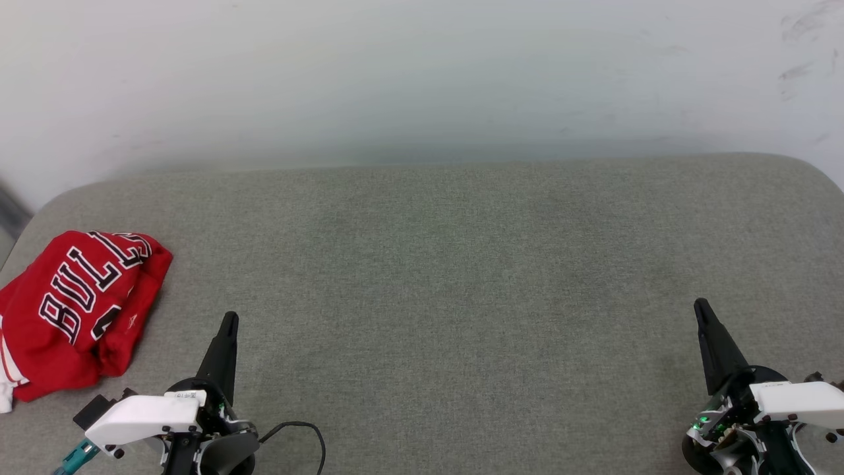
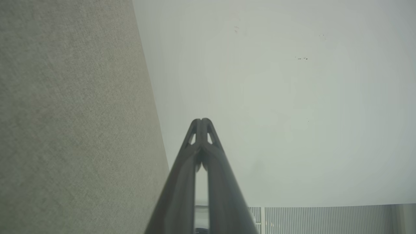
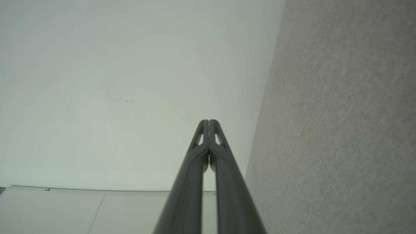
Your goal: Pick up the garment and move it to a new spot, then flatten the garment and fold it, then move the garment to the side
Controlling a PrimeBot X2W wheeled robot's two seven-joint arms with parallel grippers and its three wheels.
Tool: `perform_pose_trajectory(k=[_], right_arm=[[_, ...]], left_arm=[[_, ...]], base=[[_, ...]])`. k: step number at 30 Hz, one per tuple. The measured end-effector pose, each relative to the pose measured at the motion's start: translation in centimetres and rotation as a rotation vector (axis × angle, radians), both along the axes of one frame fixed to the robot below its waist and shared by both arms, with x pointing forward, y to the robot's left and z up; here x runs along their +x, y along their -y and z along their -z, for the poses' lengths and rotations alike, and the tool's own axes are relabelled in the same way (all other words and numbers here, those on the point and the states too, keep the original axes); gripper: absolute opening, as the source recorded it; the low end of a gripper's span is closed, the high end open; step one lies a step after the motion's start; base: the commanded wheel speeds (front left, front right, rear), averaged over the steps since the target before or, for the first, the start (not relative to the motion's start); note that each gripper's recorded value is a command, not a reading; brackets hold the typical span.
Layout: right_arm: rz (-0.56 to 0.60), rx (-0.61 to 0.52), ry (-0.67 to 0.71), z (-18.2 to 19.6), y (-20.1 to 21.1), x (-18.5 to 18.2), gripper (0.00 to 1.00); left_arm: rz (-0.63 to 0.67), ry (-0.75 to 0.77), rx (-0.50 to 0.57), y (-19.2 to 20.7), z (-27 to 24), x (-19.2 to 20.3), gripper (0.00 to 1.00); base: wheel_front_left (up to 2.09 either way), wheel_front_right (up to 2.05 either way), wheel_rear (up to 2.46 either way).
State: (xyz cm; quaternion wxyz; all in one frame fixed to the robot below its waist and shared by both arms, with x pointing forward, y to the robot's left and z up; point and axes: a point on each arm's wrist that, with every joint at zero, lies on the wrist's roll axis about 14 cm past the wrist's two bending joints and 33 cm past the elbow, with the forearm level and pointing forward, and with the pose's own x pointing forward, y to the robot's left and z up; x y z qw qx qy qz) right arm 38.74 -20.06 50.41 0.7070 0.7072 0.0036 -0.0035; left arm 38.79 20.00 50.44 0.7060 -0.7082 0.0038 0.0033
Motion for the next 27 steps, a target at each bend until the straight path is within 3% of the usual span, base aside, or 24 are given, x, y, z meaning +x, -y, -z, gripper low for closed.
perform_pose_trajectory(k=[27], right_arm=[[0.0, 0.0, 0.0, 0.0, 0.0, 0.0, 0.0]], left_arm=[[0.0, 0.0, 0.0, -0.01, 0.0, 0.0, 0.0]], base=[[0.0, 0.0, 0.0]])
